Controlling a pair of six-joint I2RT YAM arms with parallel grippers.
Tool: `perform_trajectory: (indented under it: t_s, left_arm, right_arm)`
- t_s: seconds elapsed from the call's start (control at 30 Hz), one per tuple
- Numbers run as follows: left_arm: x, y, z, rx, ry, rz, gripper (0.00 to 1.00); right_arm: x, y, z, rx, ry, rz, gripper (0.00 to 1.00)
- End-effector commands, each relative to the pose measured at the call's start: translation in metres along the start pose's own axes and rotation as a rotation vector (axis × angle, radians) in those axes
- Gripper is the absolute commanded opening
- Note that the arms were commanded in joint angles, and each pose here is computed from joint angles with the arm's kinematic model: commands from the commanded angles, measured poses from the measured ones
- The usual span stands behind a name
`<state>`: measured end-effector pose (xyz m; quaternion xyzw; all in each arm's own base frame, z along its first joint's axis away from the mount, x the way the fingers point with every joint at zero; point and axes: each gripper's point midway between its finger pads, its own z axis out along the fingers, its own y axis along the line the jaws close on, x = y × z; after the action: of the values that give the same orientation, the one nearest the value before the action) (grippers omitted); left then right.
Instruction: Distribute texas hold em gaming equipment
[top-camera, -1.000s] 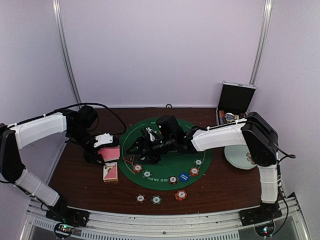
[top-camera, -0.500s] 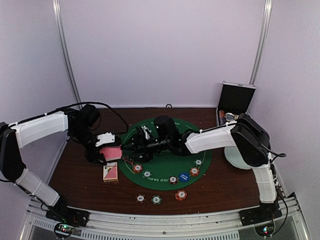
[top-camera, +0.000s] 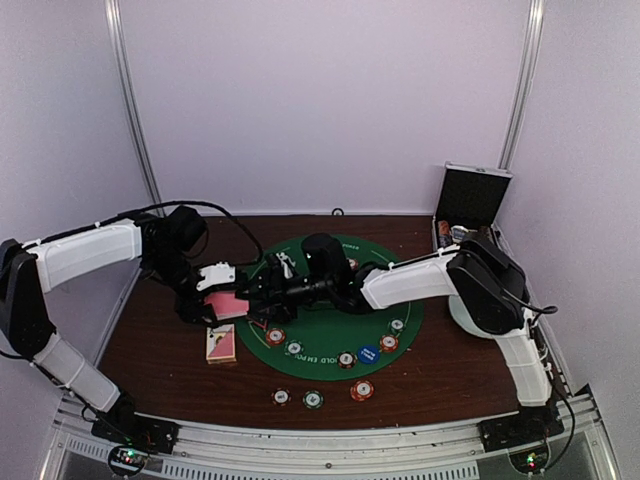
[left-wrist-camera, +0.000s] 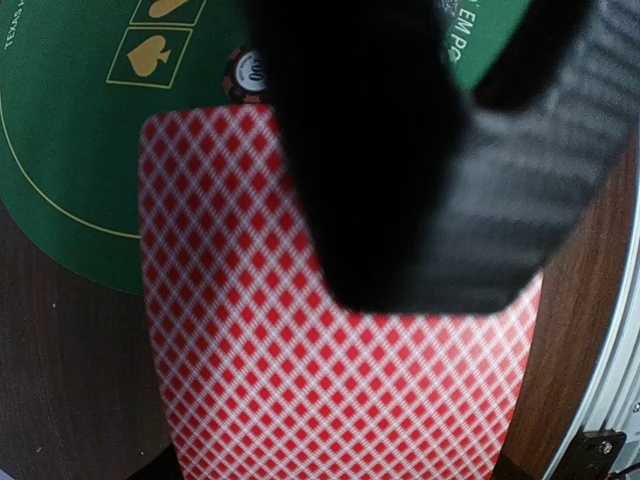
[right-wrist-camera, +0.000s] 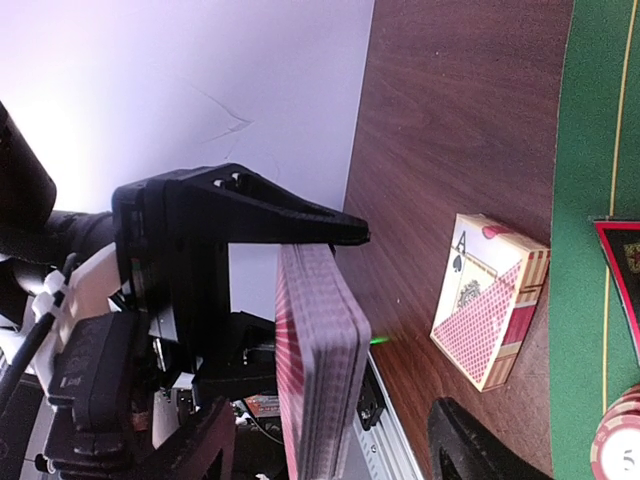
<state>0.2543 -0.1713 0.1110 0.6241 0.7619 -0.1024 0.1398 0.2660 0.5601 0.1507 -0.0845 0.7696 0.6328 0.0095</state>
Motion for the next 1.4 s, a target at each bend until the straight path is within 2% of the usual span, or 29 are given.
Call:
perform_trajectory:
  t_s: [0.0, 0.27, 0.6, 0.63, 0.67, 0.7, 0.73, 0.77, 1.1, 1.37]
  left_arm:
    - [-0.015, 0.005, -0.007, -0.012, -0.038, -0.001, 0.00]
    - [-0.020, 0.007, -0.009, -0.016, -0.046, 0.003, 0.00]
    - [-0.028, 0.010, -0.008, -0.013, -0.050, -0.004, 0.01]
    - [-0.029, 0.012, -0.009, -0.018, -0.054, -0.005, 0.09]
    - [-0.030, 0.013, -0.009, -0.021, -0.057, -0.009, 0.24]
    - [-0.032, 0.013, -0.011, -0.024, -0.061, -0.011, 0.48]
    - [-0.033, 0.014, -0.012, -0.025, -0.066, -0.015, 0.78]
    - [-0.034, 0.014, -0.014, -0.028, -0.073, -0.018, 0.95]
    - [-0.057, -0.001, -0.022, 0.038, -0.217, -0.012, 0.98]
    - [-0.057, -0.002, -0.014, 0.035, -0.240, 0.010, 0.98]
  right_arm:
    - [-0.001, 0.009, 0.010, -0.043, 0.015, -0.010, 0.68]
    - [-0.004, 0.009, 0.016, -0.061, 0.016, 0.002, 0.51]
    - [-0.004, 0.012, 0.018, -0.093, 0.014, 0.025, 0.17]
    - [-0.004, 0.011, 0.018, -0.090, 0.014, 0.029, 0.12]
    - [-0.004, 0.011, 0.017, -0.090, 0.015, 0.031, 0.08]
    - [-0.004, 0.011, 0.017, -0.089, 0.015, 0.035, 0.04]
    - [-0.004, 0.011, 0.016, -0.091, 0.014, 0.038, 0.01]
    - [-0.004, 0.012, 0.015, -0.092, 0.014, 0.043, 0.00]
    - [-0.009, 0.039, 0.011, -0.153, 0.009, 0.058, 0.00]
    - [-0.010, 0.050, 0.008, -0.172, 0.009, 0.070, 0.00]
